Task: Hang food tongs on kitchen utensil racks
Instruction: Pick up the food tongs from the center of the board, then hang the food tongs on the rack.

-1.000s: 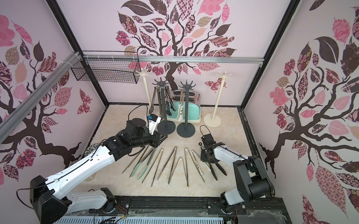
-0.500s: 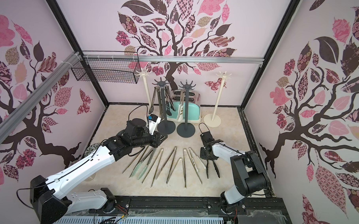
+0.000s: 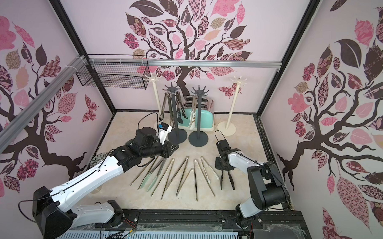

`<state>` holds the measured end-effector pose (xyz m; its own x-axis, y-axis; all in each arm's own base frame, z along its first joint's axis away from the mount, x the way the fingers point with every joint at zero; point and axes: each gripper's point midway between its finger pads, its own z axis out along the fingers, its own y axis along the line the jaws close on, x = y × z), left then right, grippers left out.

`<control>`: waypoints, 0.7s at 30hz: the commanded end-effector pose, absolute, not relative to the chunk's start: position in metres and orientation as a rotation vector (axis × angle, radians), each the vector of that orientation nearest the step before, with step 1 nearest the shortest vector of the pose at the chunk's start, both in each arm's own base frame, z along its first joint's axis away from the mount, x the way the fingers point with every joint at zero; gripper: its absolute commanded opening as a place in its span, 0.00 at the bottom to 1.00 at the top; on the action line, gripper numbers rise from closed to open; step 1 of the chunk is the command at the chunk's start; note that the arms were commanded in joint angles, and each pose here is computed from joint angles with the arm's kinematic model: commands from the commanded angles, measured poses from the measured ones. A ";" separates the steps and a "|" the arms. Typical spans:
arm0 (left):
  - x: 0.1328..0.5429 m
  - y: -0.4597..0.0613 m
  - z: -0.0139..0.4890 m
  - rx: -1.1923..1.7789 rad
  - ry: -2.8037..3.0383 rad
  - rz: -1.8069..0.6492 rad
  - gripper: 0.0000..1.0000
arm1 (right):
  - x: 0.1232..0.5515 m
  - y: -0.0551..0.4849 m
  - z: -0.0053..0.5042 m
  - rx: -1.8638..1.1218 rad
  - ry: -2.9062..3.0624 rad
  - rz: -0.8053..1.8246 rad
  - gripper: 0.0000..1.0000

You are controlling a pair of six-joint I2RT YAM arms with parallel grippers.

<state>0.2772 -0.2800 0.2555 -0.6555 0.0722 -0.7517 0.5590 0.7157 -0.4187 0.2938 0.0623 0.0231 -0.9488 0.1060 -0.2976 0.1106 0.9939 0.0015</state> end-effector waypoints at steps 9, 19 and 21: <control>0.272 -0.286 0.250 0.515 2.123 -0.902 0.25 | 0.347 0.083 0.146 -0.048 2.494 0.127 0.00; 0.266 -0.286 0.244 0.551 2.107 -0.917 0.24 | 0.365 0.120 0.263 -0.241 2.079 0.358 0.00; 0.265 -0.286 0.245 0.554 2.099 -0.919 0.24 | 0.367 0.124 0.283 -0.257 2.016 0.379 0.00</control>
<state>0.2674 -0.2848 0.2335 -0.6502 0.0906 -0.7543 0.5995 0.6711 -0.4361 0.3557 0.1116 0.2206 -0.6149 -0.0268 -0.7881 -0.2454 0.9563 0.1590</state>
